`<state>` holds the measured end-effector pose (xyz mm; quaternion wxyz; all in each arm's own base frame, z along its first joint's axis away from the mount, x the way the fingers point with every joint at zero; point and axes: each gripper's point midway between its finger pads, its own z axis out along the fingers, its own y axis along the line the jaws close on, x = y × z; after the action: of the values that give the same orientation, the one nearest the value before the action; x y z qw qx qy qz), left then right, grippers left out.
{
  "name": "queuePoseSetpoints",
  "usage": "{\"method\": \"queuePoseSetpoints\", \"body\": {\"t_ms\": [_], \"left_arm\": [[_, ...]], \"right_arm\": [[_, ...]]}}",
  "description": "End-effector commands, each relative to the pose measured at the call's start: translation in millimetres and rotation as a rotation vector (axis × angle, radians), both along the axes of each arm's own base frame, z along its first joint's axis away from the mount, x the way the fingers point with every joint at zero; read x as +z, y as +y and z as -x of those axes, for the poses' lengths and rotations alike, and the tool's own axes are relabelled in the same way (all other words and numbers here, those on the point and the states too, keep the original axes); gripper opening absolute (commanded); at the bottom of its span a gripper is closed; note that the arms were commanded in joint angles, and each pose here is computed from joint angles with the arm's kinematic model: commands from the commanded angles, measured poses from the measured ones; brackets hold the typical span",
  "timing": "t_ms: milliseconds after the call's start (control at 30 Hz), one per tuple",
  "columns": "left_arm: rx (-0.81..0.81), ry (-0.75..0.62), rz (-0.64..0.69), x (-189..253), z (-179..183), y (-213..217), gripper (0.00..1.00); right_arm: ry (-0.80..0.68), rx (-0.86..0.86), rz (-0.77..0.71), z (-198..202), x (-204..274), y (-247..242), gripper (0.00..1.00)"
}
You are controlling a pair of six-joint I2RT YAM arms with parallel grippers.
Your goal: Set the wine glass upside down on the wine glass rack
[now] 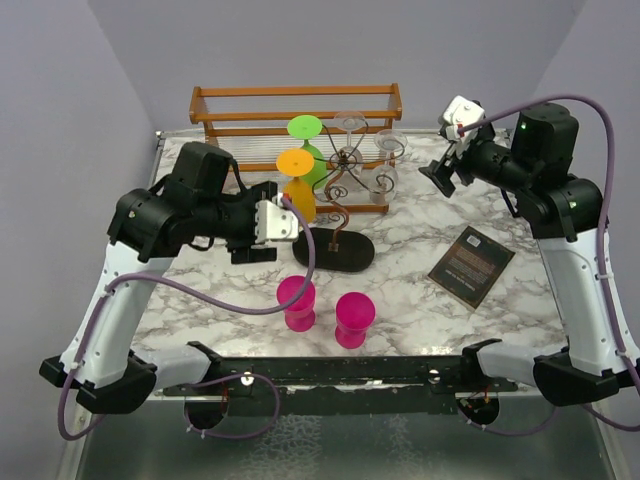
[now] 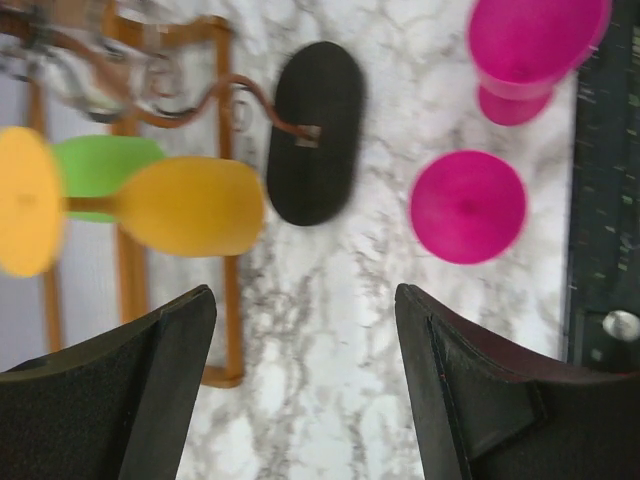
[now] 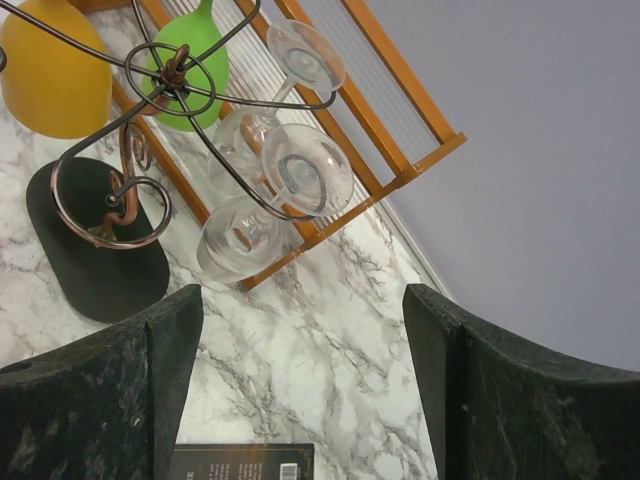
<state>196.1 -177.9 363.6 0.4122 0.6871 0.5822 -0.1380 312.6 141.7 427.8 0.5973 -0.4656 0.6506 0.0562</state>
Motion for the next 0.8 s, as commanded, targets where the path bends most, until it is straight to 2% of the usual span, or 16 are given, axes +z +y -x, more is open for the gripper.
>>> {"method": "queuePoseSetpoints", "body": {"t_ms": [0,100,300,600,767], "left_arm": [[-0.121,0.218,-0.032,-59.6,35.4,-3.9,0.75],[-0.189,0.293,-0.06,-89.9,51.3,-5.9,0.75],[-0.318,0.379,-0.08,-121.2,75.2,-17.4,0.73],[-0.35,0.426,-0.228,-176.2,79.0,-21.1,0.66],[-0.37,0.447,-0.291,-200.0,83.2,-21.6,0.57]], "right_arm": [[0.04,0.017,0.015,2.0,-11.5,-1.6,0.8],[0.052,0.012,0.017,-1.8,-15.6,-2.7,0.8],[0.085,-0.002,0.031,-11.2,-29.4,-4.8,0.8],[0.101,-0.005,0.039,-15.5,-36.4,-5.5,0.81],[0.106,-0.005,0.043,-16.7,-39.0,-5.5,0.8]]}}
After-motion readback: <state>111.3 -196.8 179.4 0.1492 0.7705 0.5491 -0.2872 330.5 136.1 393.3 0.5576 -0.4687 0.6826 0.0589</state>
